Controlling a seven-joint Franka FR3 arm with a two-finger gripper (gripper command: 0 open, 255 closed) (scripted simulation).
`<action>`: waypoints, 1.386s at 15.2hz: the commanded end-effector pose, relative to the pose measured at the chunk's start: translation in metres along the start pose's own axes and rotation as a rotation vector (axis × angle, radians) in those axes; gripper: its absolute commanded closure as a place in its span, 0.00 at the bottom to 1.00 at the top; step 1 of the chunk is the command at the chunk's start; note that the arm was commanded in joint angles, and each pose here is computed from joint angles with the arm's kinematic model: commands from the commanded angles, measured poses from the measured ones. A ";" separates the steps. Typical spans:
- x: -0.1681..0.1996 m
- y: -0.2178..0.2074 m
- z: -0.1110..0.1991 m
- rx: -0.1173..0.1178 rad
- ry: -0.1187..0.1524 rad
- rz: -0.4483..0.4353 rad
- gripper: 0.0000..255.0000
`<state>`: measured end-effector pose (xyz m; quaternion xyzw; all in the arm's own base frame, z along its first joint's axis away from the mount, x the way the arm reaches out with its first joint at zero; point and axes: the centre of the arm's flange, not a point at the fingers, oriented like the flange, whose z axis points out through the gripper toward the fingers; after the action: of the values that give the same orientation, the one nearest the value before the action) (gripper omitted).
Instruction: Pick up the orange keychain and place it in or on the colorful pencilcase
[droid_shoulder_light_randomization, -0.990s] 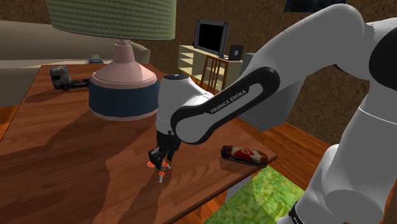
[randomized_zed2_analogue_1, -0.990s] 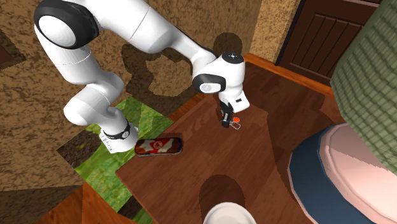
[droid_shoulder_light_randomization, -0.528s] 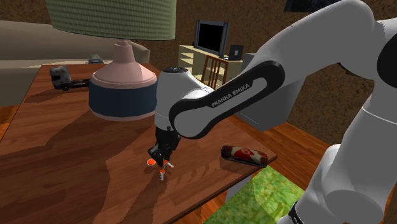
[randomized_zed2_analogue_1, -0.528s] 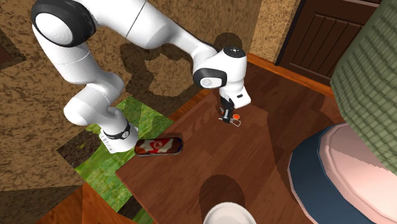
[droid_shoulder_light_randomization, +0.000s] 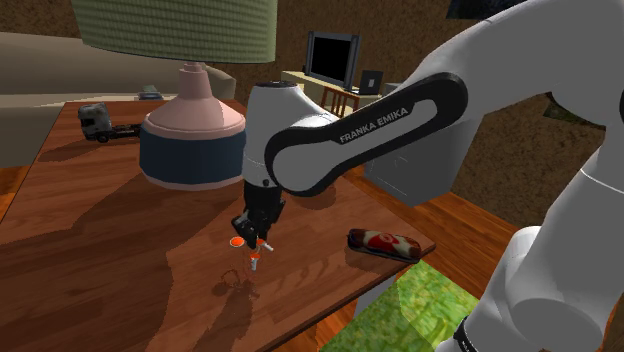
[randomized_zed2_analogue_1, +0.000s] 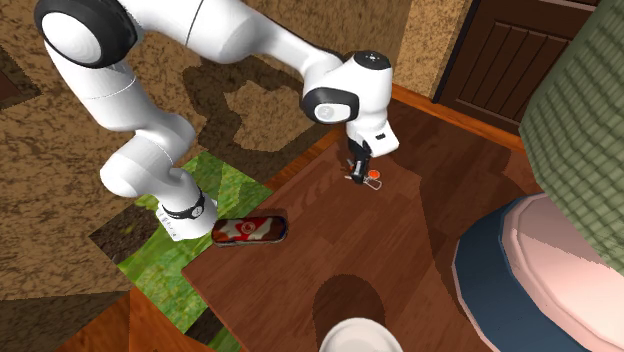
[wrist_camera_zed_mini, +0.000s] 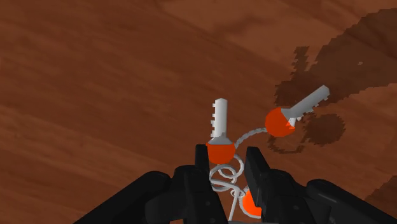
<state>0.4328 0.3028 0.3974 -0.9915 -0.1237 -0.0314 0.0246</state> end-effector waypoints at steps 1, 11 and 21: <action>0.000 0.001 -0.011 0.000 -0.001 0.000 1.00; 0.004 -0.001 -0.061 0.000 -0.001 0.000 1.00; -0.084 0.096 -0.074 0.000 -0.001 0.000 1.00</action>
<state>0.3781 0.1941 0.4604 -0.9916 -0.1232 -0.0311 0.0242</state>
